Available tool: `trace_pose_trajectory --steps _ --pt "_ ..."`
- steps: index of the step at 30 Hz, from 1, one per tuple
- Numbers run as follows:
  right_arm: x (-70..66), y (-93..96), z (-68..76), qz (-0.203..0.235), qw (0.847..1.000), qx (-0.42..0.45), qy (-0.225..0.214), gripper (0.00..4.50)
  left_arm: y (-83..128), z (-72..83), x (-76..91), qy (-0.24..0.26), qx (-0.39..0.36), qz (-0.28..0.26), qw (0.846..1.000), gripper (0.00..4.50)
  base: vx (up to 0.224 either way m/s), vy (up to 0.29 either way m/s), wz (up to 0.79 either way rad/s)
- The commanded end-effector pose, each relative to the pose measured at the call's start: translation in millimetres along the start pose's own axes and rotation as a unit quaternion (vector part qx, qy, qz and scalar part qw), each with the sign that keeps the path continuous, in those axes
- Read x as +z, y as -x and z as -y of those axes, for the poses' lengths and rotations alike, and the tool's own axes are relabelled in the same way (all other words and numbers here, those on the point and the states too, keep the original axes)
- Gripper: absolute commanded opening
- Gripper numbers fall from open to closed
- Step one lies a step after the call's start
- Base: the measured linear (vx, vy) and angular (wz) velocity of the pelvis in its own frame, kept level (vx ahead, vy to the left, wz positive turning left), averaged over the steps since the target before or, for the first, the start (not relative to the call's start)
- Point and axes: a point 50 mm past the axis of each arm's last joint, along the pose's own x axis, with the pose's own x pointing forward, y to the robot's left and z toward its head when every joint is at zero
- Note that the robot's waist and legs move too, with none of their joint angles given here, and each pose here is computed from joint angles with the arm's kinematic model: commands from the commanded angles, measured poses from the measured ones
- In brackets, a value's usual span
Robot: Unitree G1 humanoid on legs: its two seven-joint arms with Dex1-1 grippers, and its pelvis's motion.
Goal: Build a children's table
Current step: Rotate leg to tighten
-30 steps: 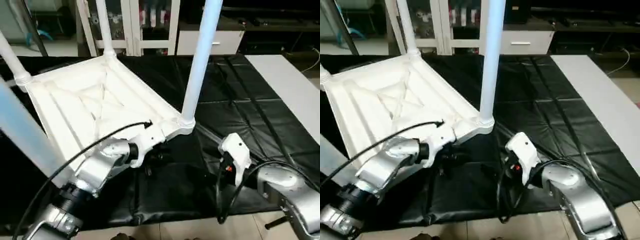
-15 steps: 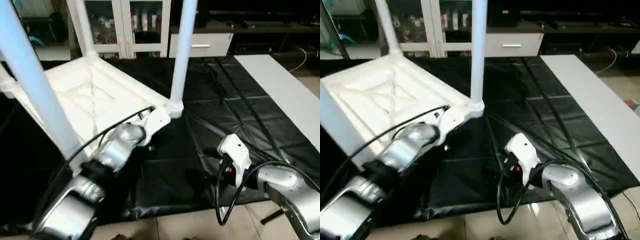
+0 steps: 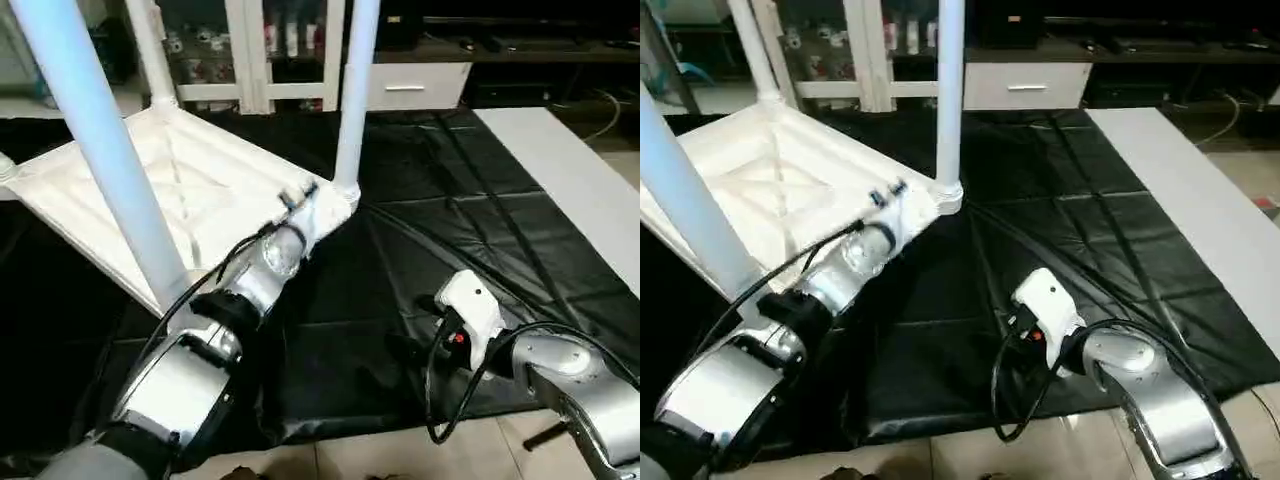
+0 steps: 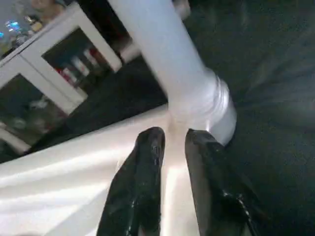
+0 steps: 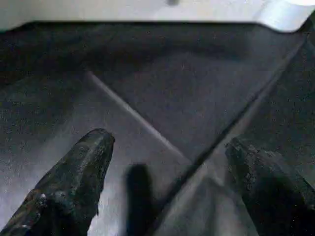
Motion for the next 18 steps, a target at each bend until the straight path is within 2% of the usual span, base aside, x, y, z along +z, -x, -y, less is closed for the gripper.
trace_pose_trajectory --steps 1,2,3,4,6,9,11,14,18 --pt "9.2 1.5 4.4 0.026 1.000 -0.016 0.004 4.04 -1.0 4.3 22.2 0.086 -0.034 0.067 0.993 1.02 0.000 0.000 0.00" --pt "11.5 1.0 4.4 0.035 0.999 -0.017 0.000 4.04 0.5 8.1 28.9 0.123 -0.062 0.093 0.986 1.02 0.000 0.000 0.00" --pt "13.7 0.3 3.3 0.046 0.999 -0.014 -0.003 4.04 7.2 13.9 37.7 0.150 -0.119 0.136 0.972 1.02 0.000 0.000 0.00" --pt "14.9 -0.2 2.4 0.052 0.999 -0.013 -0.005 4.04 12.5 17.8 43.2 0.161 -0.155 0.165 0.961 1.02 0.000 0.000 0.00" --pt "19.4 -1.1 -0.9 0.070 0.997 -0.005 -0.006 4.04 32.1 20.4 49.7 0.165 -0.214 0.218 0.938 1.02 0.000 0.000 0.00" --pt "27.3 -1.3 -6.1 0.098 0.995 0.008 -0.011 4.04 63.5 15.3 51.6 0.178 -0.262 0.259 0.913 1.02 0.000 0.000 0.00" --pt "30.1 -1.0 -9.8 0.108 0.994 0.019 -0.013 4.04 80.8 10.8 45.6 0.173 -0.281 0.260 0.907 1.02 0.000 0.000 0.00" --pt "30.2 -0.7 -16.8 0.112 0.993 0.040 -0.010 4.04 111.9 0.6 25.1 0.174 -0.298 0.235 0.909 1.02 0.000 0.000 0.00" --pt "28.3 -0.4 -19.5 0.112 0.993 0.046 -0.011 4.04 141.6 -2.3 16.8 0.205 -0.333 0.222 0.893 1.02 0.000 0.000 0.00"
